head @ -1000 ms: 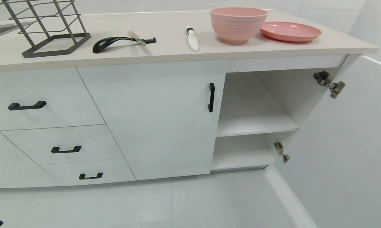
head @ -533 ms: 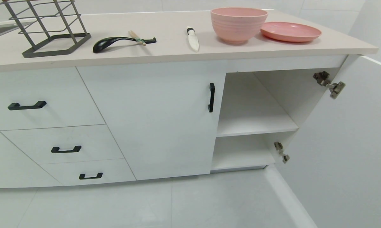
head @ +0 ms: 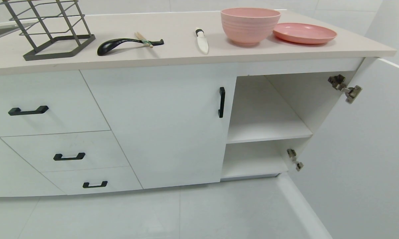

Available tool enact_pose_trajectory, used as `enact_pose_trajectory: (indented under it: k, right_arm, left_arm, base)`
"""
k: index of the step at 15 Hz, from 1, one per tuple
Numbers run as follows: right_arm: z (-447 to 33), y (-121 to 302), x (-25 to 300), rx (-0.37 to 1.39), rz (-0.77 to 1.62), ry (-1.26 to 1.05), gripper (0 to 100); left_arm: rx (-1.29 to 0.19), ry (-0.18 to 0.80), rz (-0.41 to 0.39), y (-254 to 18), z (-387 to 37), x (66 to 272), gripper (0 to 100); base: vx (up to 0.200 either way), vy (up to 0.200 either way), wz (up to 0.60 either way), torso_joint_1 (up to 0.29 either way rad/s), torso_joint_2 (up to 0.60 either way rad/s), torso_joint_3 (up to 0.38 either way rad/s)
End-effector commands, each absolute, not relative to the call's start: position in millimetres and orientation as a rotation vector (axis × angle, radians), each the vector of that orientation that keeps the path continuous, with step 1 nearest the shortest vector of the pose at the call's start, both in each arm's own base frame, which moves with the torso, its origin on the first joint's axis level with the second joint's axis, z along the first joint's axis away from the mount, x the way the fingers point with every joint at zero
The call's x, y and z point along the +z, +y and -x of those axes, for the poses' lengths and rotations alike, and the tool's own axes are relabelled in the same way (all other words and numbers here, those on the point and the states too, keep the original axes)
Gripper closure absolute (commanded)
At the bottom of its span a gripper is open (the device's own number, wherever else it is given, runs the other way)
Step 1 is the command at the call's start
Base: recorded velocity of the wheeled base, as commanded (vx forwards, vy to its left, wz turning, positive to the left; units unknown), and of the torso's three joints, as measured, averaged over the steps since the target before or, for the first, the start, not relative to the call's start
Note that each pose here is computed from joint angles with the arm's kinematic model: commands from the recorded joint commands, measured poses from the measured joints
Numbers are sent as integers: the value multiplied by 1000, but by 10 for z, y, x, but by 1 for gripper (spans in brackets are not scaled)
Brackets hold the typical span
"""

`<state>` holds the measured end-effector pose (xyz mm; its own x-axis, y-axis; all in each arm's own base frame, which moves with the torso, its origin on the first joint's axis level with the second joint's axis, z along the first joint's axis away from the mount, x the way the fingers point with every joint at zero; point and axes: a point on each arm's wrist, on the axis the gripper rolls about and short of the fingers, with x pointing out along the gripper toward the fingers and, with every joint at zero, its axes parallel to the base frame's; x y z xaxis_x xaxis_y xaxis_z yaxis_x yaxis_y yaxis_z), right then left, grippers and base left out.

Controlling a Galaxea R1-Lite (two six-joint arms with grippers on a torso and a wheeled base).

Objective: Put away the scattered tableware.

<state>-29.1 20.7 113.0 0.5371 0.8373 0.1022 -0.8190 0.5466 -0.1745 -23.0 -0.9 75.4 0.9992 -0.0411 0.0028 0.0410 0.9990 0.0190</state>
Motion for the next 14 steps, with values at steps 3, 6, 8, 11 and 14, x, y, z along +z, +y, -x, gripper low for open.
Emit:
enact_pose_trajectory:
  k: [3,6,8,11,14]
  right_arm:
    - [282,199,1020,984,91,-165,0]
    - [262,172,973,780,69,-149,0]
    - [205,108,829,435,69,-21,0]
    - [187,42,815,132,74,6,0]
    - [186,11,771,-6,-15,51,0]
  left_arm:
    - [-41,0,-18,-9,228,755,0]
    - [-41,0,-18,-9,228,755,0]
    - [-40,0,-21,-9,228,755,0]
    - [-37,1,-21,-9,228,753,0]
    - [-34,-1,-31,-8,228,755,0]
  base:
    - [0,0,0,0,0,0]
    - [0,0,0,0,0,0]
    - [0,0,0,0,0,0]
    - [0,0,0,0,0,0]
    - [0,0,0,0,0,0]
